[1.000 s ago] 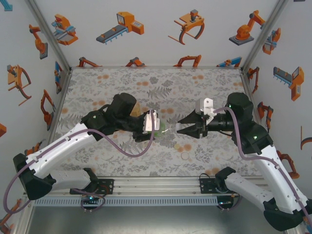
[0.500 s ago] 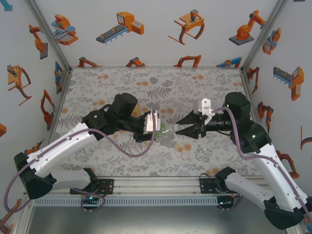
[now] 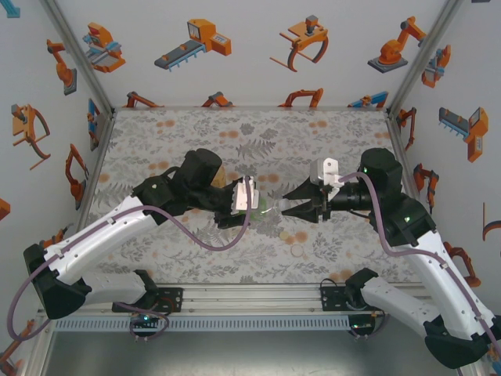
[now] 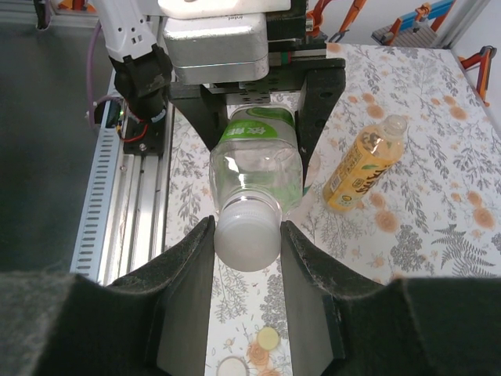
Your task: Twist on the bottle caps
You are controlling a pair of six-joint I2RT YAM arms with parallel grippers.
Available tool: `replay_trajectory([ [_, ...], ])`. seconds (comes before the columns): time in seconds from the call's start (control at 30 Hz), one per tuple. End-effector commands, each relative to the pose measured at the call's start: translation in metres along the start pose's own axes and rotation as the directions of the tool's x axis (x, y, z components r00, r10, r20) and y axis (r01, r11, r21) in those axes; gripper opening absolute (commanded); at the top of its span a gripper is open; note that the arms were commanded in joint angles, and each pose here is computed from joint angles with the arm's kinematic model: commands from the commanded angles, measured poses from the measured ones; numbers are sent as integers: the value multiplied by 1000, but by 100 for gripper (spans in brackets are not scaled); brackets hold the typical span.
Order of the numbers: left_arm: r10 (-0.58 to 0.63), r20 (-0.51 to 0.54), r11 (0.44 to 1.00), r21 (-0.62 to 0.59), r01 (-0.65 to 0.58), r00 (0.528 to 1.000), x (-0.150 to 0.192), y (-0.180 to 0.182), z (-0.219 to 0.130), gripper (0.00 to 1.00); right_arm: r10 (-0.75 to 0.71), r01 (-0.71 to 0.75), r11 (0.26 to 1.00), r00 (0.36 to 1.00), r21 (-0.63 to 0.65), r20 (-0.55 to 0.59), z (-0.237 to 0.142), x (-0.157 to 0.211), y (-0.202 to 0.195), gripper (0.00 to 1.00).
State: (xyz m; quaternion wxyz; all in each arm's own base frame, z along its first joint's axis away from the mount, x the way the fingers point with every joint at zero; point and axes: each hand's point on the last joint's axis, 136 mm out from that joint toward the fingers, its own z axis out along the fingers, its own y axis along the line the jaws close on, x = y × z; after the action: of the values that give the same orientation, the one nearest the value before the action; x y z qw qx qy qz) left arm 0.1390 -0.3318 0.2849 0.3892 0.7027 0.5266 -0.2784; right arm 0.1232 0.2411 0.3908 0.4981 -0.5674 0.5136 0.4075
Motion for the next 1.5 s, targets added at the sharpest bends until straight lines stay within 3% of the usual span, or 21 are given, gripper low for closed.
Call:
replay_trajectory([
  [0.0,30,66,1000,-13,-29,997,-20,2,-7,0,-23,23,1000,1000,-8,-2,1,1,3,11],
  [1.3,30,133,999,26,-34,991,-33,-2,-5,0,1,0,998,1000,-70,18,10,5,13,3],
  [1.47,40,134,999,-21,-38,990,-33,5,-6,0,43,-43,999,999,-13,20,10,4,4,0],
])
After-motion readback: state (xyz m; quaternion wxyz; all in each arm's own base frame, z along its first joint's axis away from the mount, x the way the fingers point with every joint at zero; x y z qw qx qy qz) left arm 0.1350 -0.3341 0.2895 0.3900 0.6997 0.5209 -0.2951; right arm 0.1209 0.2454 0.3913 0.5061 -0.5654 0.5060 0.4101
